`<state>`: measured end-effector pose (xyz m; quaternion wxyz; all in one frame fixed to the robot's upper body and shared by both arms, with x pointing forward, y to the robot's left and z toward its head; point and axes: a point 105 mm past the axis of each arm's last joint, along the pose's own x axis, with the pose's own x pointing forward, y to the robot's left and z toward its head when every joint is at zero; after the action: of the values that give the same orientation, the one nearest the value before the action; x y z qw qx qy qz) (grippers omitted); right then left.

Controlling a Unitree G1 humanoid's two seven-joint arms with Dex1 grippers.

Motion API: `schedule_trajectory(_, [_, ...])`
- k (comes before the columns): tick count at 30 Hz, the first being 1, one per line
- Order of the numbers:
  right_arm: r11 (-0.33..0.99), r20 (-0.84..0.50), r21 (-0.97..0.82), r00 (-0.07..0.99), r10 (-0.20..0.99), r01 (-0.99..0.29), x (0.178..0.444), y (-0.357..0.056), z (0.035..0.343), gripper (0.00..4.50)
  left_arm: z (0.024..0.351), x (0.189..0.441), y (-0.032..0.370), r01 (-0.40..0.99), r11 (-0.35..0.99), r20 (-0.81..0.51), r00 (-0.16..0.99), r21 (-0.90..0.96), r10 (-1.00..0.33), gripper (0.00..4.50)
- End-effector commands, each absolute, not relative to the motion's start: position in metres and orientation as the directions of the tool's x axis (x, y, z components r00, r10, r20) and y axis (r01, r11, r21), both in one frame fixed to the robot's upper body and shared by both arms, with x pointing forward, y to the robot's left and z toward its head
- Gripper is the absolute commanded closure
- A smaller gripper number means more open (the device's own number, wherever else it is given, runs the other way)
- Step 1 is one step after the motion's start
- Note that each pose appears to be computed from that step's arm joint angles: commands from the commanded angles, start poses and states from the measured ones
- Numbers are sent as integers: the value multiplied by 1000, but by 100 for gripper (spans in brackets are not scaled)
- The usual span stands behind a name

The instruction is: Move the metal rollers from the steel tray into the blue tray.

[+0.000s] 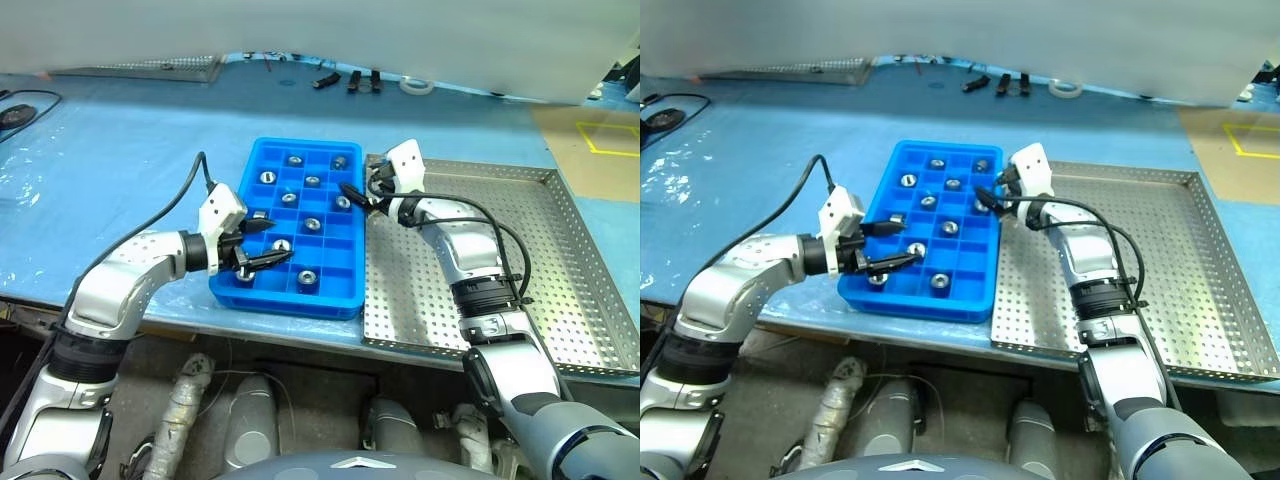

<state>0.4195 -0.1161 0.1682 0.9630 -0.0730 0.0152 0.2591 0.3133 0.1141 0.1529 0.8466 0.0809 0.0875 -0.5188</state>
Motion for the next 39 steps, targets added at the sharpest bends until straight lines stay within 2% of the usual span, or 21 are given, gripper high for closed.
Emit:
schedule_trajectory(1, [919,-28,-127,927,373,-373,429,-138,186,6,160,316,109,903,421,-213,430,88,-878,51])
schedule_trajectory(4, [958,-71,-88,961,268,-273,436,-155,179,6,160,318,108,903,419,-211,429,89,-878,51])
schedule_trajectory(9, [968,-156,-60,960,231,-243,436,-156,159,6,158,317,108,902,421,-211,431,91,-877,51])
schedule_trajectory(15, [964,-195,-25,947,257,-266,436,-135,138,6,155,312,110,898,433,-217,440,85,-871,51])
schedule_trajectory(22, [968,-268,8,932,245,-252,435,-131,105,6,155,309,114,894,440,-225,448,87,-865,51])
schedule_trajectory(34, [943,-205,51,921,331,-328,429,-107,112,6,156,312,112,897,431,-232,442,96,-867,51])
schedule_trajectory(37, [942,-201,56,921,335,-331,428,-106,113,68,156,314,111,898,428,-233,439,99,-868,51])
schedule_trajectory(39, [937,-195,50,917,347,-345,426,-106,114,130,156,315,110,899,427,-231,438,99,-868,51])
